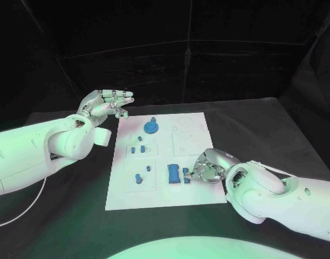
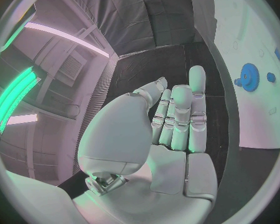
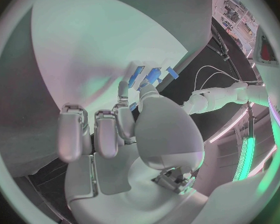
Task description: Assemble the parts on the task board
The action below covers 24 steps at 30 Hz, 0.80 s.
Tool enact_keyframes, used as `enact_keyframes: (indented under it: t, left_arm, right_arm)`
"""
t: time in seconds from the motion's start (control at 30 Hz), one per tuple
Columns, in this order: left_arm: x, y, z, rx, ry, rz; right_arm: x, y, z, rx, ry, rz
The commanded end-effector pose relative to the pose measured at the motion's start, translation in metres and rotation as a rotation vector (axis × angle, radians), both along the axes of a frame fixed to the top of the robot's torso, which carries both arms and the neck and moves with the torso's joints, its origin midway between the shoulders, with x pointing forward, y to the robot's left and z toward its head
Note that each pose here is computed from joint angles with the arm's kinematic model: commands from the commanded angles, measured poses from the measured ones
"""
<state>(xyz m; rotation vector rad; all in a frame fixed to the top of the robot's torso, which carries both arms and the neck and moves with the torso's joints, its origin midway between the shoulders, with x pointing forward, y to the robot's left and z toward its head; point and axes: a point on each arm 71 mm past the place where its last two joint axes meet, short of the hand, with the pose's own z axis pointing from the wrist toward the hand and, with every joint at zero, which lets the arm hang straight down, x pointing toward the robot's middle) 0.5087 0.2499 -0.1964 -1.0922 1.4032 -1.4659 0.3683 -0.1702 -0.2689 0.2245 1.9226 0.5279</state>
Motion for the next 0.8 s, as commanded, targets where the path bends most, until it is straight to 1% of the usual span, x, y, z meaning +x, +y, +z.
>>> enact_keyframes:
  t: [0.03,0.13,0.2,0.3,0.4,0.47,0.57,0.6,0.67,0.7,0.77,0.8]
  left_arm:
    - [0.0004,0.000,0.0014,-0.008,-0.007,-0.008]
    - [0.0008,0.001,0.0021,-0.029,-0.018,0.002]
    - [0.0005,0.003,0.0013,-0.066,-0.020,0.021]
    - [0.0000,0.006,-0.0010,-0.092,-0.023,0.038]
    - [0.0001,0.008,-0.0045,-0.109,-0.023,0.057]
    - [0.0008,0.009,-0.0084,-0.116,-0.024,0.075]
    - [0.0034,0.012,-0.0149,-0.121,-0.022,0.104]
    - [0.0042,0.012,-0.0160,-0.121,-0.021,0.110]
    - [0.0067,0.016,-0.0195,-0.119,-0.021,0.127]
    - [0.0073,0.016,-0.0202,-0.118,-0.021,0.130]
    - [0.0102,0.019,-0.0232,-0.113,-0.021,0.145]
    - [0.0113,0.020,-0.0244,-0.111,-0.020,0.149]
  right_arm:
    - [0.000,-0.002,0.006,0.131,-0.026,0.018]
    - [0.003,-0.010,0.004,0.217,0.022,-0.006]
    - [0.017,-0.019,0.005,0.325,0.071,-0.048]
    - [0.038,-0.032,0.009,0.479,0.102,-0.089]
    - [0.060,-0.043,0.013,0.617,0.097,-0.124]
    - [0.079,-0.051,0.017,0.713,0.082,-0.155]
    - [0.105,-0.058,0.019,0.827,0.066,-0.177]
    - [0.110,-0.059,0.020,0.848,0.063,-0.177]
    - [0.125,-0.060,0.020,0.907,0.048,-0.167]
    - [0.128,-0.060,0.020,0.917,0.045,-0.165]
    - [0.142,-0.060,0.022,0.963,0.029,-0.162]
    - [0.146,-0.060,0.022,0.976,0.024,-0.162]
